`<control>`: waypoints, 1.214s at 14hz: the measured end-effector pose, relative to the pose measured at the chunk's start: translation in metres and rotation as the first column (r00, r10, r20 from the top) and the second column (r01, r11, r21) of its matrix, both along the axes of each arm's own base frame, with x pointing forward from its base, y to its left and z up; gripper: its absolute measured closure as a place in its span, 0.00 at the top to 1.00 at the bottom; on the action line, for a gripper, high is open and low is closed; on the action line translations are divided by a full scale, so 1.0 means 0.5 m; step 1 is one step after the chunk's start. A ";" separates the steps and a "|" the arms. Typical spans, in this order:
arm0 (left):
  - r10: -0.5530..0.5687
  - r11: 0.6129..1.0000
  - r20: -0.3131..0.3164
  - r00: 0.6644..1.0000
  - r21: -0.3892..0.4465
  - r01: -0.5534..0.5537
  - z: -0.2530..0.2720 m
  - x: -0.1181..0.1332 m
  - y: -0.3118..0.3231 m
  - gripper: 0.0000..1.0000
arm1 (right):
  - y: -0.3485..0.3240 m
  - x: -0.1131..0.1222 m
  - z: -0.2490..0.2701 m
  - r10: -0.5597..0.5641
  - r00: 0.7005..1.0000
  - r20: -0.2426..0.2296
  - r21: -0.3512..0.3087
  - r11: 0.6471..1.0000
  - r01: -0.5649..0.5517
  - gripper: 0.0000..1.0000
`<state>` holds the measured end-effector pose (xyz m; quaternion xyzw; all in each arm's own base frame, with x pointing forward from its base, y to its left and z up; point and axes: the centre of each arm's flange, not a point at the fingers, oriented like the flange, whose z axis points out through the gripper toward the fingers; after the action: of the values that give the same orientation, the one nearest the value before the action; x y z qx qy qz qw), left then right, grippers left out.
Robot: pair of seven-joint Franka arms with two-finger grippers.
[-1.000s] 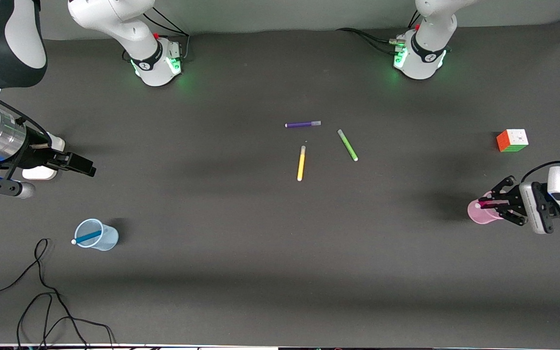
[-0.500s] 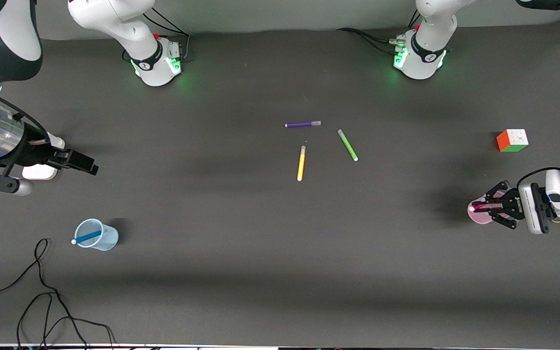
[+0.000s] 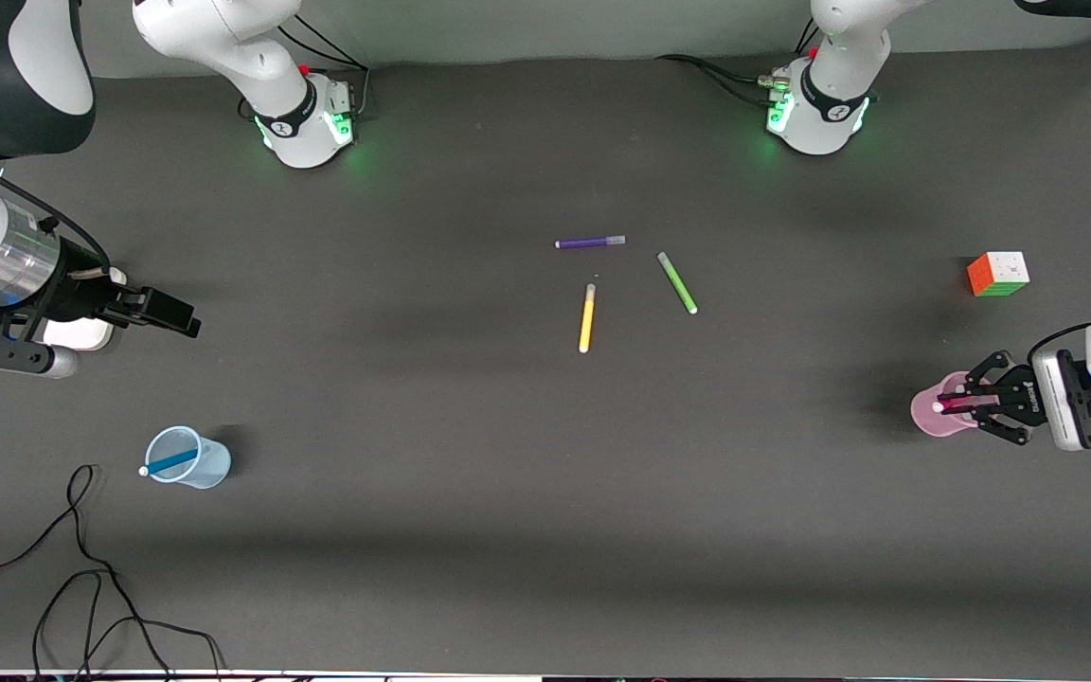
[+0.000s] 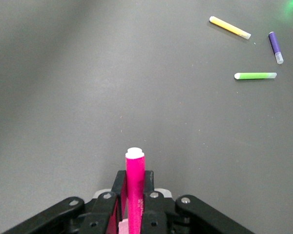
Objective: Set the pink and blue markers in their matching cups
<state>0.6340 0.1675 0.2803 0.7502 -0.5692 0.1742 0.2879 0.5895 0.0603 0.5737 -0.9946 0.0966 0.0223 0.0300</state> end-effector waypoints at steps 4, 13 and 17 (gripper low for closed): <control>-0.010 0.999 0.023 1.000 -0.032 0.010 -0.011 0.001 -0.003 0.20 | -0.004 -0.003 0.007 0.035 0.999 0.007 -0.013 0.999 -0.035 1.00; 0.010 0.999 0.028 1.000 -0.033 -0.009 -0.003 0.003 0.014 0.41 | -0.002 -0.003 0.007 0.045 0.999 0.007 -0.015 0.999 -0.045 1.00; 0.203 0.976 -0.077 0.976 0.099 -0.195 0.122 0.047 -0.011 0.26 | -0.002 -0.003 0.005 0.045 0.999 0.005 -0.016 0.999 -0.045 1.00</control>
<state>0.6577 0.1622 0.3413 0.8225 -0.4854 0.1434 0.2593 0.5881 0.0595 0.5760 -0.9968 0.0743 0.0197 0.0220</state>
